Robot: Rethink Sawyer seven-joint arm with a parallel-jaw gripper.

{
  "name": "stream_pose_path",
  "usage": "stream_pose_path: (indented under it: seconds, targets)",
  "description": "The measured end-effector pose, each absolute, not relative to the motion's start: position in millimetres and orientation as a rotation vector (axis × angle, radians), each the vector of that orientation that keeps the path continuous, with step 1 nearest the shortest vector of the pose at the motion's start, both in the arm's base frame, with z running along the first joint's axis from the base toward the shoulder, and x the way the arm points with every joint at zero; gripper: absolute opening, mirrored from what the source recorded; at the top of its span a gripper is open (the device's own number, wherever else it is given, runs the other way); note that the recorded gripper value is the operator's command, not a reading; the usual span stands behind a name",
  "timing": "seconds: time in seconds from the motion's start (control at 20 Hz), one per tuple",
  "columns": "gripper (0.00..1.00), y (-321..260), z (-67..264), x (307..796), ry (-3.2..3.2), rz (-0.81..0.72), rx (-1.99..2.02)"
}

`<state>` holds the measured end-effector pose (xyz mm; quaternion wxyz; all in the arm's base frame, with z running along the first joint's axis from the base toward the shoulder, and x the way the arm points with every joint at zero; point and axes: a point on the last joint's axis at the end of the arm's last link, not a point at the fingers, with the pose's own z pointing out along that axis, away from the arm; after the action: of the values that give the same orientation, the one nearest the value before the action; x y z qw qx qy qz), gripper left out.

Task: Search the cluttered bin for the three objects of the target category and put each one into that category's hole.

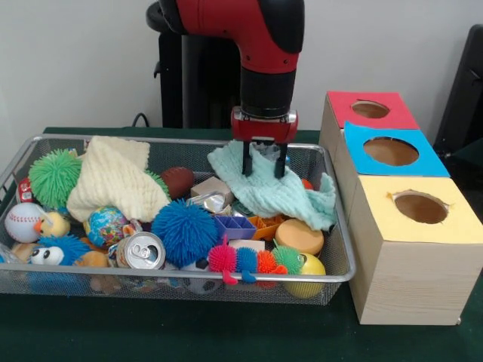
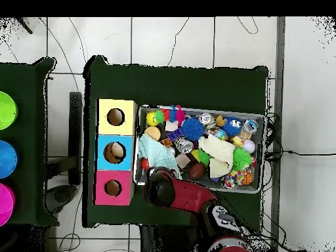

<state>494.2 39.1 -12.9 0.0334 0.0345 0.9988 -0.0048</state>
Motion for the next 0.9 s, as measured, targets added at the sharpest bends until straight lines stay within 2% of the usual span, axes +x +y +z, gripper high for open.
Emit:
stream_pose_path:
  seconds: [0.3, 0.7, 0.75, 0.9]
  targets:
    - [1.00, 32, -40, 494, 2.992, -0.092, 0.082]
    - [1.00, 26, -60, 493, 2.963, -0.112, 0.047]
    - [0.00, 26, -60, 493, 2.961, -0.112, 0.031]
    - [0.00, 26, -60, 493, 2.961, -0.113, 0.031]
